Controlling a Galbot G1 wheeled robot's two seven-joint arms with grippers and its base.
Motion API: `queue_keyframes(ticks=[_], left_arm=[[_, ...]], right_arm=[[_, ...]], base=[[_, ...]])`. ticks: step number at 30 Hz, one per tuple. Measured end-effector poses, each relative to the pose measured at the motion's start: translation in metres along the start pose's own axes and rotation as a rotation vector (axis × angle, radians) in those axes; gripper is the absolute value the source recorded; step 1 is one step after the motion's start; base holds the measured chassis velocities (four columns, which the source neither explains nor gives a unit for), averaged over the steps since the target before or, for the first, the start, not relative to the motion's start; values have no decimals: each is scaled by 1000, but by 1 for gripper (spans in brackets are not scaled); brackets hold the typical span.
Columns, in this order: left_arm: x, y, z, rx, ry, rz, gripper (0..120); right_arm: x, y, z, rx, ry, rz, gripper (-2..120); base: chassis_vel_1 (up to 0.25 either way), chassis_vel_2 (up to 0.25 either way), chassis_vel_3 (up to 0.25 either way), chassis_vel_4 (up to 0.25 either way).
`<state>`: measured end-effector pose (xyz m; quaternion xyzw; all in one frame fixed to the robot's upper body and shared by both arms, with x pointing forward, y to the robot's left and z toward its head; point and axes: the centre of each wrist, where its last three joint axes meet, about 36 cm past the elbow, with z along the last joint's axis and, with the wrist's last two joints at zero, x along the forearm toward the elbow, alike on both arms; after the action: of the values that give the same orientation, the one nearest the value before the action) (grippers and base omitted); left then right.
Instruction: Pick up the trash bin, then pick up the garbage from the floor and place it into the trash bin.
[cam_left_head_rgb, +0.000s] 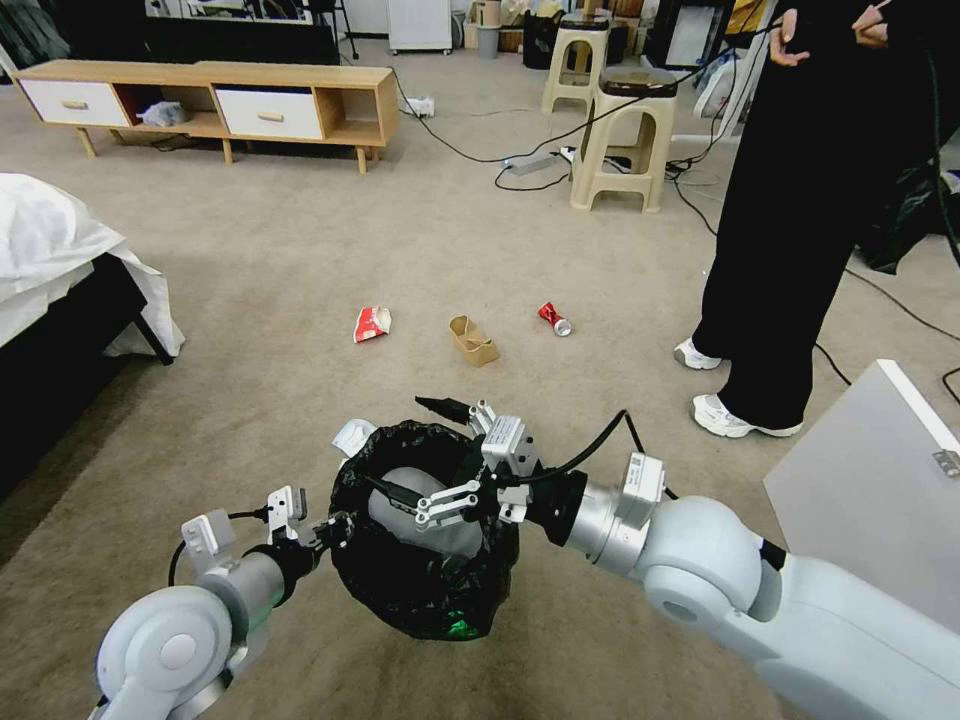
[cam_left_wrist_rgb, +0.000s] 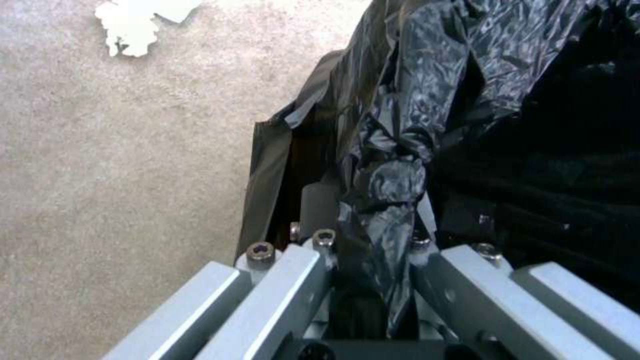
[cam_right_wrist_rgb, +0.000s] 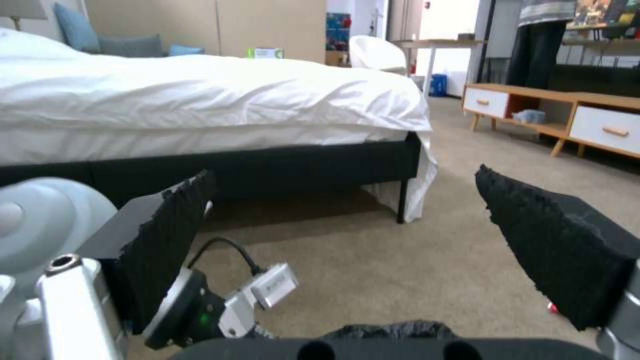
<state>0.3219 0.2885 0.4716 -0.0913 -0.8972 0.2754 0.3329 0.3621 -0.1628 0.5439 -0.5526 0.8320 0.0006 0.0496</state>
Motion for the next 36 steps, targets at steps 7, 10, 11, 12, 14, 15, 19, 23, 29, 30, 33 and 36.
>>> queue_keyframes(ticks=[7, 10, 11, 12, 14, 15, 19, 23, 29, 30, 33, 36], left_arm=[[-5, 4, 3, 6, 4, -18, 1], [-6, 5, 4, 6, 2, -23, 1], [-6, 5, 5, 5, 2, -25, 1], [-6, 5, 5, 3, 1, -30, 1], [-5, 6, 5, 1, -2, -34, 1], [-5, 7, 5, -2, -6, -39, 1], [-3, 11, 3, -26, -31, -59, 1], [-2, 17, 2, -57, -55, -84, 1], [0, 24, 4, -68, -101, -116, 1], [0, 24, 4, -68, -101, -116, 1], [1, 28, 6, -86, -125, -140, 1], [2, 31, 6, -102, -142, -160, 1]], right_arm=[[10, -1, -16, 11, -12, -6, 99], [15, -1, -21, 14, -14, -2, 99], [16, -2, -22, 15, -15, 2, 99], [20, -2, -23, 14, -15, 12, 99], [23, -2, -22, 11, -15, 23, 99], [26, -2, -22, 9, -14, 37, 99], [45, -7, -20, 13, -4, 114, 99], [78, -16, -20, 49, 18, 238, 99], [100, -23, -10, 52, 22, 345, 99], [100, -23, -10, 52, 22, 345, 99], [101, -28, -2, 43, 11, 397, 99], [100, -31, 5, 37, 5, 431, 99]], base=[[0, 0, 0, 0], [0, 0, 0, 0], [0, 0, 0, 0], [0, 0, 0, 0], [0, 0, 0, 0], [0, 0, 0, 0], [0, 0, 0, 0], [0, 0, 0, 0], [0, 0, 0, 0], [0, 0, 0, 0], [0, 0, 0, 0], [0, 0, 0, 0]])
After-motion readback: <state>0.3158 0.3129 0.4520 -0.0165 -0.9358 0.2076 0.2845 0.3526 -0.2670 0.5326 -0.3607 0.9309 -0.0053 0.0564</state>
